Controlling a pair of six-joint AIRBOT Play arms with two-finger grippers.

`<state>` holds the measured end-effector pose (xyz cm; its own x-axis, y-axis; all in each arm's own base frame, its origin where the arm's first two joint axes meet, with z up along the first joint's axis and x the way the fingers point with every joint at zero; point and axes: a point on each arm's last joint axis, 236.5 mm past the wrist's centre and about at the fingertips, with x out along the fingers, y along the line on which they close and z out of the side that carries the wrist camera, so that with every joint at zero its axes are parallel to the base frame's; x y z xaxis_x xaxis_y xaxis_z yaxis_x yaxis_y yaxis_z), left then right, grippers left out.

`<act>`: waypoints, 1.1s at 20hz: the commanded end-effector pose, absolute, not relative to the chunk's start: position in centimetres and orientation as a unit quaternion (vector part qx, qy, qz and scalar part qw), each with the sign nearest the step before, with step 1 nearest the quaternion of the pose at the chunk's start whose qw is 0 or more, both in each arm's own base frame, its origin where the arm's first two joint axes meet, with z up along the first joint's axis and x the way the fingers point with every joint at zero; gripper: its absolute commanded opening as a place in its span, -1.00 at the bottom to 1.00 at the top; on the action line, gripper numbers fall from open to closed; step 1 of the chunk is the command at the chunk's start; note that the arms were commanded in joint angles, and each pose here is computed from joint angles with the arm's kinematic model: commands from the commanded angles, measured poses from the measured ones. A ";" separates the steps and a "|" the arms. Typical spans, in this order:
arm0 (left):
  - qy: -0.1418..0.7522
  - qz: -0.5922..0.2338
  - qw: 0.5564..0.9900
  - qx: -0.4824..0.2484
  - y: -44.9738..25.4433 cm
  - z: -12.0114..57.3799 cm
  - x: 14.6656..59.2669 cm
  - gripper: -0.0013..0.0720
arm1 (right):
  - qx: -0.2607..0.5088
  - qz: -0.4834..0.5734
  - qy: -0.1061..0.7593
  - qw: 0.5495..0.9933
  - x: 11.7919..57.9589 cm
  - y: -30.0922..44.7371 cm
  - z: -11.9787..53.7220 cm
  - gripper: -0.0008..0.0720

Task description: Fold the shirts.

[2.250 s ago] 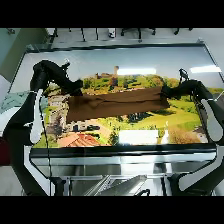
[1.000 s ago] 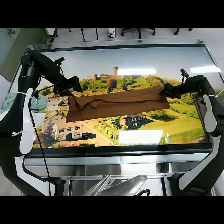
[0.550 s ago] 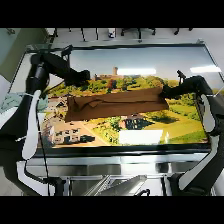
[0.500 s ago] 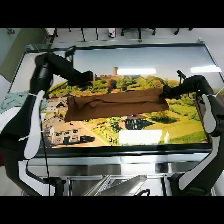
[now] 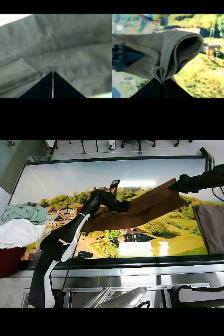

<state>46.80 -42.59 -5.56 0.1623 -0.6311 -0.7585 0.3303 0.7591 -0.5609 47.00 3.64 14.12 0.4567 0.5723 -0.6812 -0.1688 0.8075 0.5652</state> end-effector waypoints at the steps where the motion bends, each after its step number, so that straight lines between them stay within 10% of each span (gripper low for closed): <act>1: 0.564 -0.335 0.732 -0.184 -46.6 -7.8 45.1 -0.93 | 0.206 0.235 0.452 0.835 44.9 4.6 17.8 -0.93; 14: 0.555 -0.385 0.719 -0.163 -41.3 4.2 44.5 -0.93 | 0.222 0.258 0.482 0.807 43.7 8.1 17.6 -0.93; 22: 0.261 -0.219 0.925 -0.166 -9.8 37.0 38.3 -0.93 | 0.238 0.327 0.426 0.810 46.8 25.8 17.2 -0.93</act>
